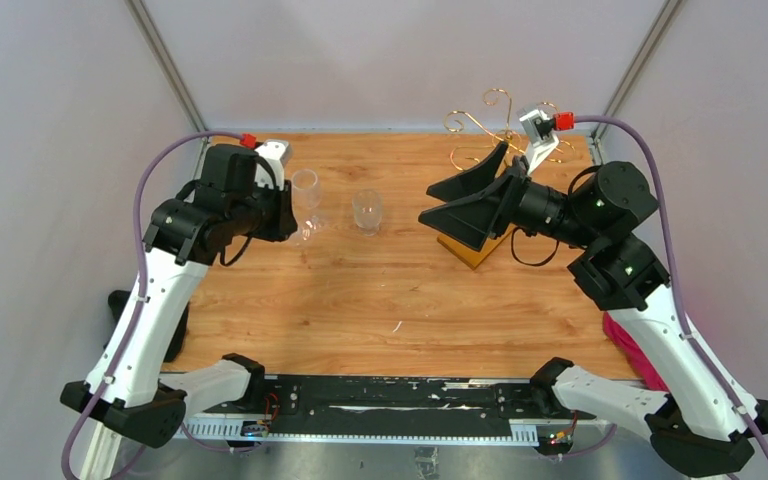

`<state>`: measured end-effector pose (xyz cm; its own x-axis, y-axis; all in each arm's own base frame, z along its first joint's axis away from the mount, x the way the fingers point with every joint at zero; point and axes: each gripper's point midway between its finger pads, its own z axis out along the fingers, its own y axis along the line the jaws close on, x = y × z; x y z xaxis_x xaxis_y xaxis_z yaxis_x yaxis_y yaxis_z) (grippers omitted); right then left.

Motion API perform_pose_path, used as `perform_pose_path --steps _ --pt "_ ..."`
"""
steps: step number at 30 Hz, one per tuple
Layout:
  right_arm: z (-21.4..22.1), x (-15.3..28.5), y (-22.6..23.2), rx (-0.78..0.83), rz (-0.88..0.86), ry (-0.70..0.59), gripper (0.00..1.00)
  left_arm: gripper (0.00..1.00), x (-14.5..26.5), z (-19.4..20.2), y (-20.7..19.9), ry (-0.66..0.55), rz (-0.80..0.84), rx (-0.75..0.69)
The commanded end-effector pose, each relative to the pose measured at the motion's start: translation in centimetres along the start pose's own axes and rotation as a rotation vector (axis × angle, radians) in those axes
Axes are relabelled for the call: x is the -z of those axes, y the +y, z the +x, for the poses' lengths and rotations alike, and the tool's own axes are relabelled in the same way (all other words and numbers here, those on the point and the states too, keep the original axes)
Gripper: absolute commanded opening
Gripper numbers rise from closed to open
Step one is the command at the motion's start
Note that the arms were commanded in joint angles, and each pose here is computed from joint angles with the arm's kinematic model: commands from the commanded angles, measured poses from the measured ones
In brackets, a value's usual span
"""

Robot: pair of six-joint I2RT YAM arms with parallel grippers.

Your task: Take the wine glass off the wine glass rack

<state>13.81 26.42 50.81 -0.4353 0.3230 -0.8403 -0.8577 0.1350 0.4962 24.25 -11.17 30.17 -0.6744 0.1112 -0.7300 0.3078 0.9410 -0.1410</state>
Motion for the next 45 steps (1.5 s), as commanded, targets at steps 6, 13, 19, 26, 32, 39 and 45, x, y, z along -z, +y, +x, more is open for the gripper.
perform_pose_path --steps 6,13,19,26,32,39,45 --pt "-0.2 0.9 -1.7 0.075 0.116 0.010 1.00 0.00 -0.7 -1.1 -0.5 -0.008 -0.005 -0.069" --pt "-0.8 2.3 -3.0 0.123 0.252 0.018 1.00 0.00 -3.8 0.1 -0.5 0.108 -0.038 -0.143" --pt "-1.8 4.3 -3.7 0.181 0.370 0.004 1.00 0.00 -5.8 0.0 -0.4 0.187 -0.038 -0.208" --pt "-2.2 5.5 -3.9 0.212 0.426 0.000 1.00 0.00 -7.8 -0.5 -3.0 0.226 0.104 -0.219" --pt "-2.2 5.8 -4.3 0.225 0.458 0.013 1.00 0.00 -9.6 1.3 -3.9 0.294 0.182 -0.235" --pt "-2.0 5.8 -4.9 0.225 0.478 0.022 1.00 0.00 -11.3 2.2 -4.0 0.312 0.190 -0.220" --pt "-2.0 6.2 -5.0 0.235 0.492 0.015 1.00 0.00 -13.1 3.5 -3.9 0.362 0.199 -0.222"
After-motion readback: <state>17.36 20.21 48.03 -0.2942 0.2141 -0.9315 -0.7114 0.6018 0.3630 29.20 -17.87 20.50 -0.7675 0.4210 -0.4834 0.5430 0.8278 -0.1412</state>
